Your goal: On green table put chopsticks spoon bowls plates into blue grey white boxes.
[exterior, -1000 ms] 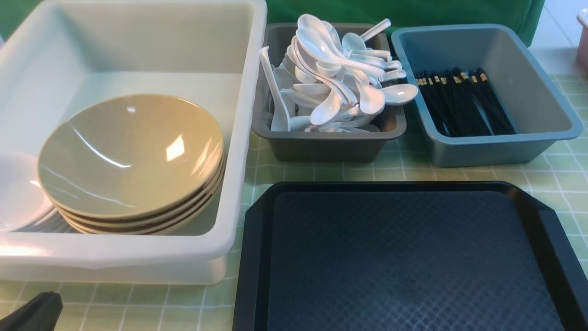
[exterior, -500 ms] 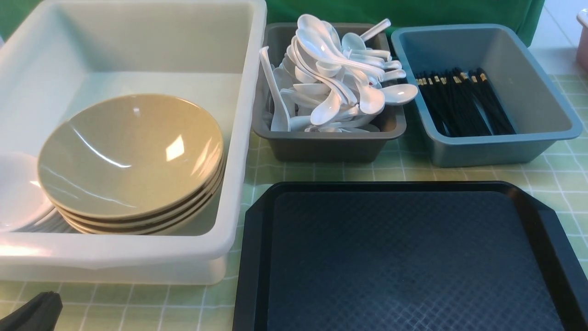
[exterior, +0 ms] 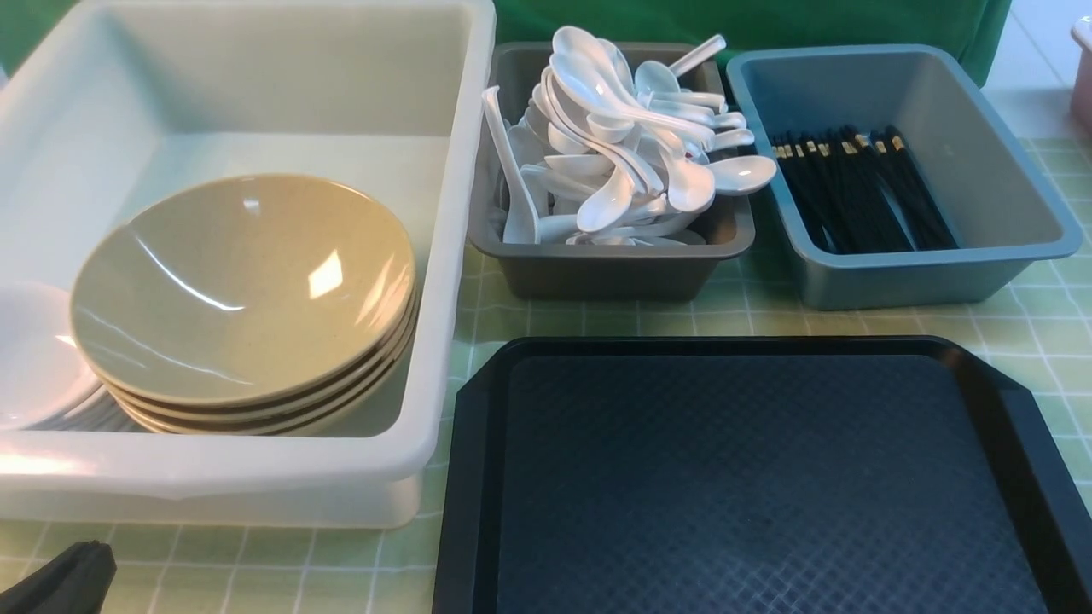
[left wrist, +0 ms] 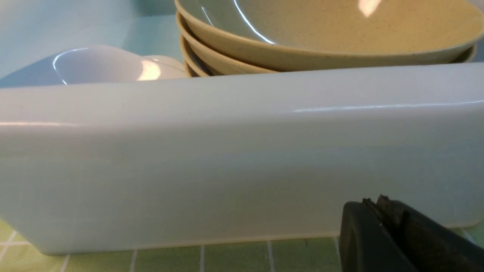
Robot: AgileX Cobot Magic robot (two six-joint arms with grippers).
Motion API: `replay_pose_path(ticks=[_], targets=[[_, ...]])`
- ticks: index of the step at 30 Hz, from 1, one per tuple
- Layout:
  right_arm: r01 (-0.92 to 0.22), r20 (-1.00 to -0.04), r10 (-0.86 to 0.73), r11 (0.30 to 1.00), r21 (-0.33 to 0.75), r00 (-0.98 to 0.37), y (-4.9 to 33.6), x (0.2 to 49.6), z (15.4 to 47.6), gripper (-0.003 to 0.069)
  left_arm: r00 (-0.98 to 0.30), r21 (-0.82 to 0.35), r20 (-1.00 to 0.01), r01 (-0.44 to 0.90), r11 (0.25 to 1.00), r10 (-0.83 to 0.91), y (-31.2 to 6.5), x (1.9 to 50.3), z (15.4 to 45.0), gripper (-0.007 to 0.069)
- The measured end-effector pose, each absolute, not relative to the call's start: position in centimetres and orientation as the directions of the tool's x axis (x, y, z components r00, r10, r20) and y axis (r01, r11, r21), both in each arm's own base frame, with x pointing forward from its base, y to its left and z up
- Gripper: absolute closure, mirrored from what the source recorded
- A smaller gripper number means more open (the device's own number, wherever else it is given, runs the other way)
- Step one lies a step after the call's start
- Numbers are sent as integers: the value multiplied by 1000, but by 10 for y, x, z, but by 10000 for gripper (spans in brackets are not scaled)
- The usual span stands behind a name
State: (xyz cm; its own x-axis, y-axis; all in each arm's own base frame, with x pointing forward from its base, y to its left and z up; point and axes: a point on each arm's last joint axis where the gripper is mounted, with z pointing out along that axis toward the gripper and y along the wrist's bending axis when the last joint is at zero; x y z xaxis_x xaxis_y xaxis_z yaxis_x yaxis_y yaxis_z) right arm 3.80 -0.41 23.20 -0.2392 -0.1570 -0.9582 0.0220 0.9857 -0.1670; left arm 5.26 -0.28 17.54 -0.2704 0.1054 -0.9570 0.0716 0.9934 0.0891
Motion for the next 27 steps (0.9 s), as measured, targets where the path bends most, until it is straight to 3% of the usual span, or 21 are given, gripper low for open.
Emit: replay_pose_path(ticks=[8, 18, 27], targets=[[14, -898, -132, 988, -152, -420, -5, 45, 174, 423, -270, 89, -957, 72, 993, 105, -3, 53, 175, 627], [22, -940, -123, 990, -137, -318, -4, 51, 175, 423, -271, 87, -957, 71, 994, 103, -3, 53, 175, 627], [22, -944, -121, 991, -134, -308, -4, 51, 175, 423, -271, 87, -957, 71, 994, 103, -3, 53, 175, 627]])
